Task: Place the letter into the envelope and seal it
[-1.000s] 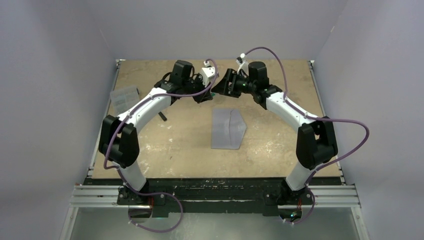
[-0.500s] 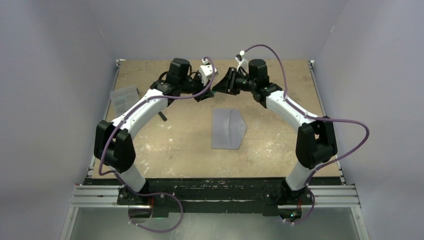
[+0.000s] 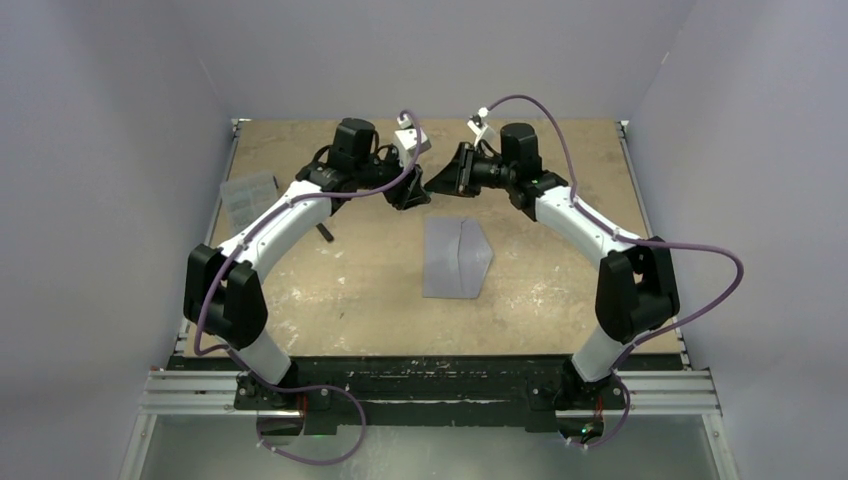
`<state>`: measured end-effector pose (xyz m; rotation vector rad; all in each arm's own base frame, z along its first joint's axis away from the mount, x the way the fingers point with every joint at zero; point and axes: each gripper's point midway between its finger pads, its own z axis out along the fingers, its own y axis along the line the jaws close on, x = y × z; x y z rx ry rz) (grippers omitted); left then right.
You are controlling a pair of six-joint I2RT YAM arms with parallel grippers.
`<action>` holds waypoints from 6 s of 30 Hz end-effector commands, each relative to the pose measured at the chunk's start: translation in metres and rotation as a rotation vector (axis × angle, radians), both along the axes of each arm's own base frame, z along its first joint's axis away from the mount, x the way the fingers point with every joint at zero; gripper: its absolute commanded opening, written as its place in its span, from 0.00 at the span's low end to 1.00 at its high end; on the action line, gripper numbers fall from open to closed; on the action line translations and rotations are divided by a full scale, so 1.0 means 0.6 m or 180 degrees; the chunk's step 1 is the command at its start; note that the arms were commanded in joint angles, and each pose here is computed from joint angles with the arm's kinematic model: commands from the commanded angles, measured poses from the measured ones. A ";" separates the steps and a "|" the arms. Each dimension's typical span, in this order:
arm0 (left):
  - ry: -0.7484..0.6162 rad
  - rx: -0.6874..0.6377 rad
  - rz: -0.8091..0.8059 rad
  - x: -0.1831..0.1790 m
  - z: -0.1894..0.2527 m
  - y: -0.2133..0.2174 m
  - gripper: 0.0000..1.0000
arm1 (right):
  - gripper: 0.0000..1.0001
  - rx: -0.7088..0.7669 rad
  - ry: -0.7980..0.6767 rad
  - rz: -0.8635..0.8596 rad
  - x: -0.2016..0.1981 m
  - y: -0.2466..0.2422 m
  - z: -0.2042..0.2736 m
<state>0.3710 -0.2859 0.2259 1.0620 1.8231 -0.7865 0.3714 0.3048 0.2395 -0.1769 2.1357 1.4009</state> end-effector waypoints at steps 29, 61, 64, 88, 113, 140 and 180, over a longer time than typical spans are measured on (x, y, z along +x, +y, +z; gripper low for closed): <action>0.0488 -0.0386 -0.0348 -0.020 -0.012 0.003 0.27 | 0.00 0.0213 -0.0306 0.0465 -0.050 0.008 0.069; 0.0610 -0.0403 -0.0860 -0.063 -0.023 0.030 0.00 | 0.00 0.0303 -0.1088 0.0504 -0.025 -0.084 0.189; 0.0614 -0.0418 -0.0909 -0.068 -0.022 0.030 0.00 | 0.00 0.0217 -0.1222 0.0637 -0.030 -0.086 0.184; 0.0678 -0.0476 -0.0949 -0.075 -0.029 0.026 0.00 | 0.00 -0.0183 -0.1359 0.0406 0.044 -0.154 0.153; 0.0360 -0.0243 0.0620 0.010 -0.036 0.083 0.00 | 0.00 -0.2791 0.0297 -0.2309 0.051 -0.401 -0.255; 0.0569 -0.0178 0.0592 0.008 -0.060 0.080 0.00 | 0.30 -0.3213 0.0994 -0.1571 0.009 -0.386 -0.393; 0.0444 -0.1960 0.0522 -0.020 0.172 -0.054 0.00 | 0.81 0.1008 -0.1385 -0.1043 -0.040 -0.085 0.278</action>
